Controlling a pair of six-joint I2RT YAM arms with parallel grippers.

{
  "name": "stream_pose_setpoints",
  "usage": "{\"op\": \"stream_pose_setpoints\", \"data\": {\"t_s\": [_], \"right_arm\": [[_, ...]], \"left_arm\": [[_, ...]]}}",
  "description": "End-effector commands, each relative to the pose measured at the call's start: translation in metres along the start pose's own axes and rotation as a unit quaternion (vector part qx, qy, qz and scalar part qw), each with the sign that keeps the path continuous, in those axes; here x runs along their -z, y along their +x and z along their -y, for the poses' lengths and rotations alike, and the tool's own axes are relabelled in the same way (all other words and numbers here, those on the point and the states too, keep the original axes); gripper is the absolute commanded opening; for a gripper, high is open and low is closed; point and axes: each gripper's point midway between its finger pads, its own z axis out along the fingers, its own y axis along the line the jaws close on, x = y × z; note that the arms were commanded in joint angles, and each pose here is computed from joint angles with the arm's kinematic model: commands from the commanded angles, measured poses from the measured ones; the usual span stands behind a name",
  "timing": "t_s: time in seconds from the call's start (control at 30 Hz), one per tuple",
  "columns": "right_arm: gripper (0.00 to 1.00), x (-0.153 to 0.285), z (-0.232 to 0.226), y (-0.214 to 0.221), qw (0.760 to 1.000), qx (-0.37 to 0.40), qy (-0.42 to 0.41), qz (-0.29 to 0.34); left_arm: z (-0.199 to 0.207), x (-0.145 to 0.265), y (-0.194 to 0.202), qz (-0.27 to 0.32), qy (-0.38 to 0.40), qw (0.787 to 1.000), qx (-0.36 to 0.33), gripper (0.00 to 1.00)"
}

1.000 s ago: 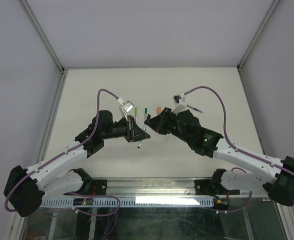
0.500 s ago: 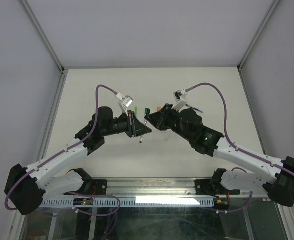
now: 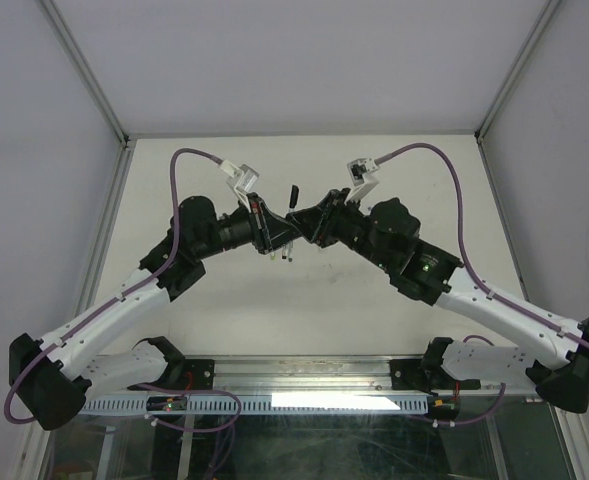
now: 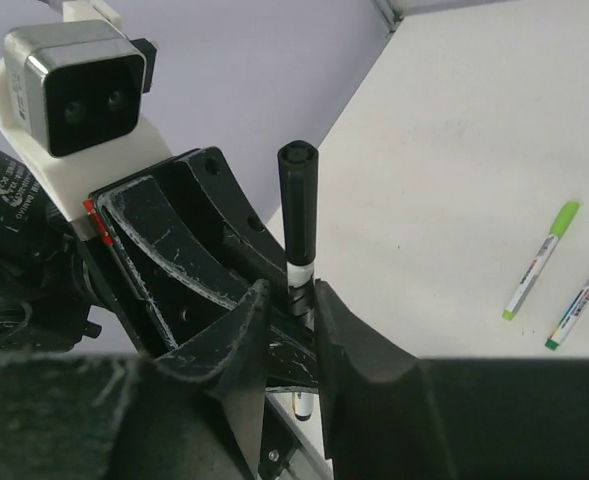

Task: Insert the pens into the pen caps
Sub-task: Insert the pen cap onto the pen, then press the pen cap onto the pen.

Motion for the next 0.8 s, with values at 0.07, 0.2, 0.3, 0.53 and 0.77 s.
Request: {"op": "stream_pose_setpoints", "data": {"t_s": [0.07,0.2,0.3,0.53,0.77], "right_arm": [[0.32,0.016,-0.046,-0.011,0.996,0.033,-0.079,-0.022],[0.38,0.028,-0.045,-0.022,0.997,0.030,-0.071,-0.003],[0.42,0.037,-0.038,-0.035,0.998,0.027,-0.048,0.025],[0.50,0.041,-0.034,-0.079,0.996,0.034,0.010,0.088],[0.50,0.021,-0.050,-0.103,0.994,0.049,0.021,0.093]], "left_arm": [[0.016,-0.004,-0.063,0.091,0.001,0.994,-0.059,0.00],[0.022,0.001,-0.070,0.099,0.002,0.993,-0.066,0.00],[0.023,0.006,-0.071,0.097,-0.006,0.993,-0.073,0.00],[0.019,0.014,-0.065,0.084,-0.023,0.993,-0.076,0.00],[0.017,0.013,-0.049,0.048,-0.017,0.996,-0.076,0.00]]}}
